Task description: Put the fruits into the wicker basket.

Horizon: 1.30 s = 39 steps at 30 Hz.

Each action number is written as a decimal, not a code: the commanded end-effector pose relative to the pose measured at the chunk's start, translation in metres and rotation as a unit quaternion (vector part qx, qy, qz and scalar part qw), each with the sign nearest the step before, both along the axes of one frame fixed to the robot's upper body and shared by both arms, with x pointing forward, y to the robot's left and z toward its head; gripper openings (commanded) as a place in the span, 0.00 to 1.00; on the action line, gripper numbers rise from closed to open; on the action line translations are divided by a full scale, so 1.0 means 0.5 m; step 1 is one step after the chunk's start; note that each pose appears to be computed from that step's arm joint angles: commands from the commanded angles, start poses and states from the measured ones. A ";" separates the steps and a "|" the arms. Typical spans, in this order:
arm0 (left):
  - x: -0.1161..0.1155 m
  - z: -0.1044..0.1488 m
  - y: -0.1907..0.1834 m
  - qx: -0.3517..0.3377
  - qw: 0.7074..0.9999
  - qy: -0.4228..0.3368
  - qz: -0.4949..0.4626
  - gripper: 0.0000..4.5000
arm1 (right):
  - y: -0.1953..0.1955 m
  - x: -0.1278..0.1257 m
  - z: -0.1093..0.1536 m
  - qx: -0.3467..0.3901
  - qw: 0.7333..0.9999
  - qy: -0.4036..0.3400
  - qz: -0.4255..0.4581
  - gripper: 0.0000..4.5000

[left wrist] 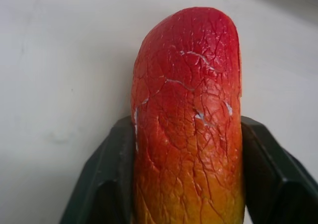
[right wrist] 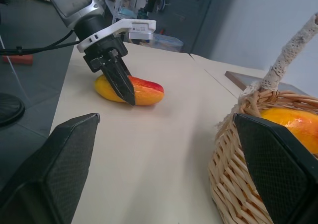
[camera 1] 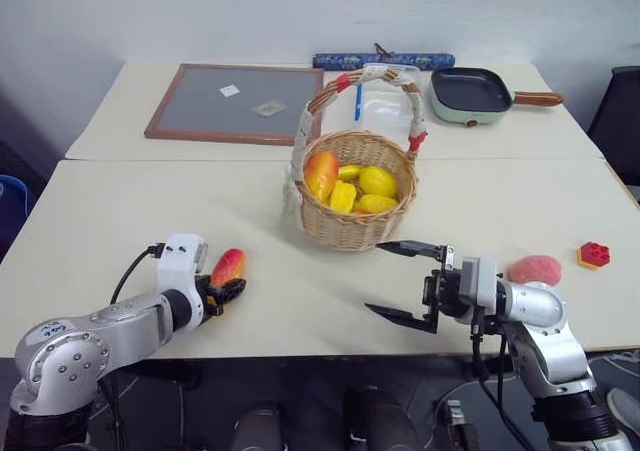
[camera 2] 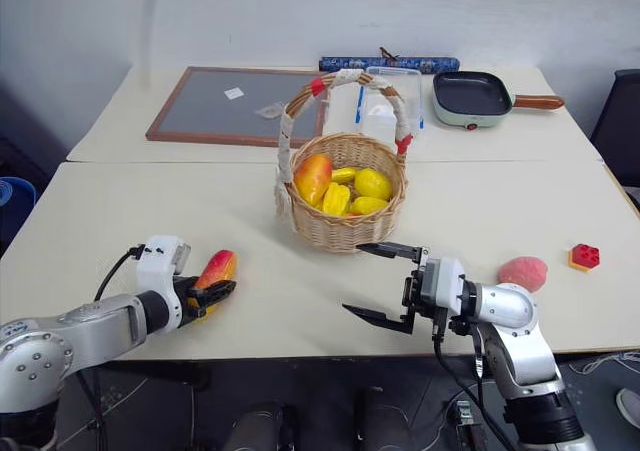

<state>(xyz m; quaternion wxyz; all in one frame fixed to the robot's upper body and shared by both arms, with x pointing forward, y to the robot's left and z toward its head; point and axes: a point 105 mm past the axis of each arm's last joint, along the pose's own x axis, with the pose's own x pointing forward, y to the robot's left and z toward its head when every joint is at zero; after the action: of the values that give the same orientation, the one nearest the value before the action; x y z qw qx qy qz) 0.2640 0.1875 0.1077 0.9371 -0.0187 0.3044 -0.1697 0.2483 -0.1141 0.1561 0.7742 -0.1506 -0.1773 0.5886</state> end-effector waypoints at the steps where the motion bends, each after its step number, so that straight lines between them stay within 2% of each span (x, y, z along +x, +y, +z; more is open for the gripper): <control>1: 0.008 0.096 -0.016 -0.009 0.986 -0.119 -0.120 0.45 | -0.027 -0.004 0.021 0.009 0.999 -0.014 -0.040 1.00; 3: -0.006 0.166 -0.045 -0.045 0.958 -0.175 -0.221 0.45 | -0.044 -0.002 0.024 0.011 0.997 -0.015 -0.068 1.00; 5: -0.019 0.231 -0.083 -0.054 0.915 -0.235 -0.325 0.45 | -0.066 0.003 0.032 0.020 0.994 -0.019 -0.106 1.00; 6: -0.023 0.246 -0.095 -0.053 0.898 -0.250 -0.358 0.45 | -0.073 0.005 0.035 0.024 0.993 -0.020 -0.118 1.00; 8: 0.000 0.269 -0.140 -0.032 0.868 -0.270 -0.416 0.45 | -0.087 0.007 0.037 0.021 0.988 -0.027 -0.148 1.00; 11: 0.044 0.268 -0.204 0.029 0.833 -0.284 -0.474 0.45 | -0.098 0.010 0.046 0.024 0.983 -0.040 -0.179 1.00; 14: 0.134 0.253 -0.262 0.105 0.829 -0.312 -0.451 0.45 | -0.094 0.005 0.057 0.032 0.980 -0.046 -0.189 1.00; 16: 0.176 0.252 -0.288 0.134 0.829 -0.343 -0.420 0.45 | -0.086 -0.001 0.062 0.037 0.980 -0.047 -0.192 1.00; 22: 0.216 0.236 -0.327 0.154 0.828 -0.376 -0.386 0.45 | -0.078 -0.017 0.058 0.047 0.974 -0.041 -0.218 1.00; 23: 0.212 0.233 -0.333 0.141 0.828 -0.374 -0.393 0.45 | -0.077 -0.020 0.056 0.048 0.973 -0.039 -0.222 1.00; 25: 0.200 0.239 -0.341 0.105 0.830 -0.371 -0.404 0.60 | -0.077 -0.022 0.054 0.050 0.972 -0.038 -0.228 1.00; 28: 0.191 0.269 -0.338 0.060 0.830 -0.381 -0.402 0.78 | -0.077 -0.022 0.054 0.049 0.971 -0.038 -0.230 1.00; 31: 0.170 0.295 -0.332 0.021 0.818 -0.393 -0.420 0.99 | -0.080 -0.021 0.052 0.045 0.971 -0.039 -0.230 1.00; 35: 0.125 0.324 -0.281 -0.045 0.791 -0.414 -0.448 1.00 | -0.101 -0.013 0.054 0.037 0.968 -0.044 -0.242 1.00; 37: 0.094 0.321 -0.246 -0.054 0.773 -0.411 -0.480 1.00 | -0.119 -0.013 0.056 0.037 0.966 -0.040 -0.253 1.00; 39: 0.072 0.311 -0.201 -0.050 0.769 -0.400 -0.496 1.00 | -0.140 -0.021 0.060 0.057 0.962 -0.017 -0.266 1.00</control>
<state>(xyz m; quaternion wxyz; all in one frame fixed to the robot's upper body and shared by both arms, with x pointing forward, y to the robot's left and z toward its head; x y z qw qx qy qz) 0.3159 0.0759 0.2481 0.7792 0.1473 -0.1064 -0.5998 0.2430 -0.1742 0.1738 0.9030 -0.1668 -0.1623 0.3612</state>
